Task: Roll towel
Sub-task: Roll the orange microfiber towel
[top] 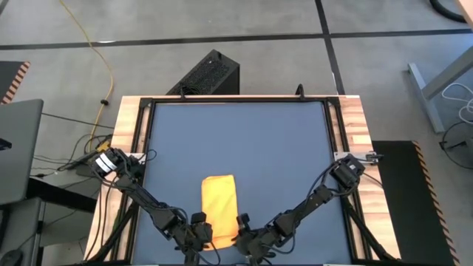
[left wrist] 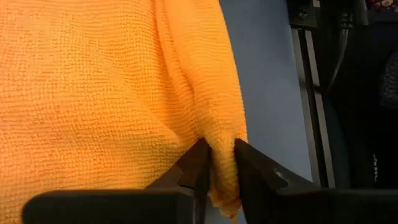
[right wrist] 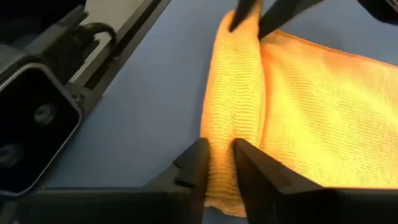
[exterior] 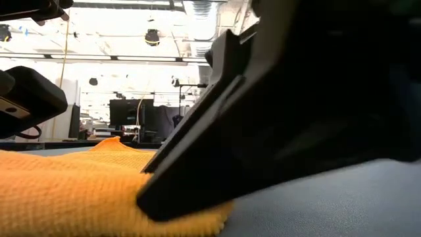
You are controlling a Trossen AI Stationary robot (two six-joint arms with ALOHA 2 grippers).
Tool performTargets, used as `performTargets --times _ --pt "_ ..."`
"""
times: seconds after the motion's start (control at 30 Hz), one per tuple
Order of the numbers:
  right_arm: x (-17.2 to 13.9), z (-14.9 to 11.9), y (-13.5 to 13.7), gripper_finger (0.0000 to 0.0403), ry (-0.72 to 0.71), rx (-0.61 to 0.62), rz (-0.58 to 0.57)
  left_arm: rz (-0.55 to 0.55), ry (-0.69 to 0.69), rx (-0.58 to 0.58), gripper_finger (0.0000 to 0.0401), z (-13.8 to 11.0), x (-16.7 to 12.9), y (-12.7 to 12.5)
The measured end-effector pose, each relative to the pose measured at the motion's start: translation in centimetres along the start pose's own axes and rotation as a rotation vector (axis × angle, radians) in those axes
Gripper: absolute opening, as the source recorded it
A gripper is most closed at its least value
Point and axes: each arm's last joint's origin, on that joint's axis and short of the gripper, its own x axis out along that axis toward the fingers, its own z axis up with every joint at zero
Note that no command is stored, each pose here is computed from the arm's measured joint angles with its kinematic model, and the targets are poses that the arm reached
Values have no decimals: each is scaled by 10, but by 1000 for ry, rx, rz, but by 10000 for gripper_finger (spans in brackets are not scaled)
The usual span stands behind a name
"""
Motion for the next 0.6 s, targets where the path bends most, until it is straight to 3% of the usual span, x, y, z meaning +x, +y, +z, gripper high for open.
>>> performTargets --times 0.3,0.47,0.6 --pt "5 0 -14 28 29 150 22 19 22 15 83 -2 -24 -5" --pt "9 2 -25 24 45 278 119 22 -17 40 84 -4 -42 -14" --pt "11 5 -33 30 44 365 174 21 -124 150 84 -7 -50 -28"
